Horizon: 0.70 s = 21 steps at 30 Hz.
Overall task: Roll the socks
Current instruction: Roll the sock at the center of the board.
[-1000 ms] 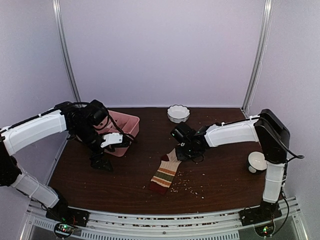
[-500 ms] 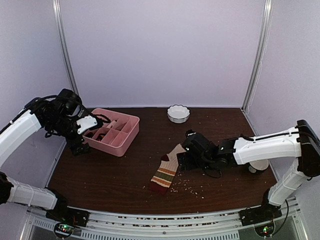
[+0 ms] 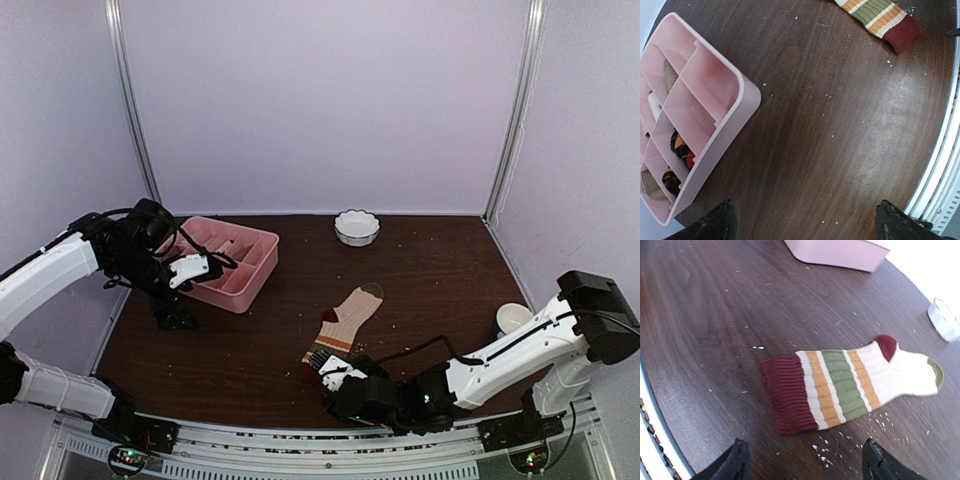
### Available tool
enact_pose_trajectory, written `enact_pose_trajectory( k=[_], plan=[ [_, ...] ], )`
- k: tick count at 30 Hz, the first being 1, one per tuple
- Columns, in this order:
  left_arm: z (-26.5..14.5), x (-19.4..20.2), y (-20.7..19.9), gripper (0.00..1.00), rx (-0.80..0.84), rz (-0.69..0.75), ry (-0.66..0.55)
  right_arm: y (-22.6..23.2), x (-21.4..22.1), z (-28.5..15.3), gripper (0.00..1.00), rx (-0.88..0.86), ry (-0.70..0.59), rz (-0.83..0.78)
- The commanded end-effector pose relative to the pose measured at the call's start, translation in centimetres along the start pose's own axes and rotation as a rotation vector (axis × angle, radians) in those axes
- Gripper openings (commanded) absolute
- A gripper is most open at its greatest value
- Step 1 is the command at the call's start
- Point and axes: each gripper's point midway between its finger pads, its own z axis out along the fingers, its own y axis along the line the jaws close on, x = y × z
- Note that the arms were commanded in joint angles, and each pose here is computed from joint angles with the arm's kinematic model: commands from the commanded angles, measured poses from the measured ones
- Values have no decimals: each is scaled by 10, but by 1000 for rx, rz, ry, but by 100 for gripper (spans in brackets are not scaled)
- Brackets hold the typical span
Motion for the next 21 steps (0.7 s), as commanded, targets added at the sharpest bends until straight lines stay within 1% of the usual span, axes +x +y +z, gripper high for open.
enact_pose_trajectory(
  k=[1,5,8,14,16,19,21],
  plan=[
    [12,-29,-8,98,76,80,-153,12,-25,5,71,-36,-116,-81],
    [23,-37,-17,98,153,97,-199,17,-23,16,65,-106,-129,-70],
    [28,-42,-24,98,200,106,-224,22,-18,24,61,-152,-108,-77],
    [35,-48,-20,98,182,117,-219,17,-1,40,55,-173,-54,-59],
    [35,-52,-20,98,186,122,-229,15,4,45,52,-179,-37,-50],
    [34,-58,-26,97,206,149,-243,14,11,49,43,-197,-16,-25],
    [36,-61,-34,95,226,188,-245,13,14,52,35,-209,-7,-8]
  ],
)
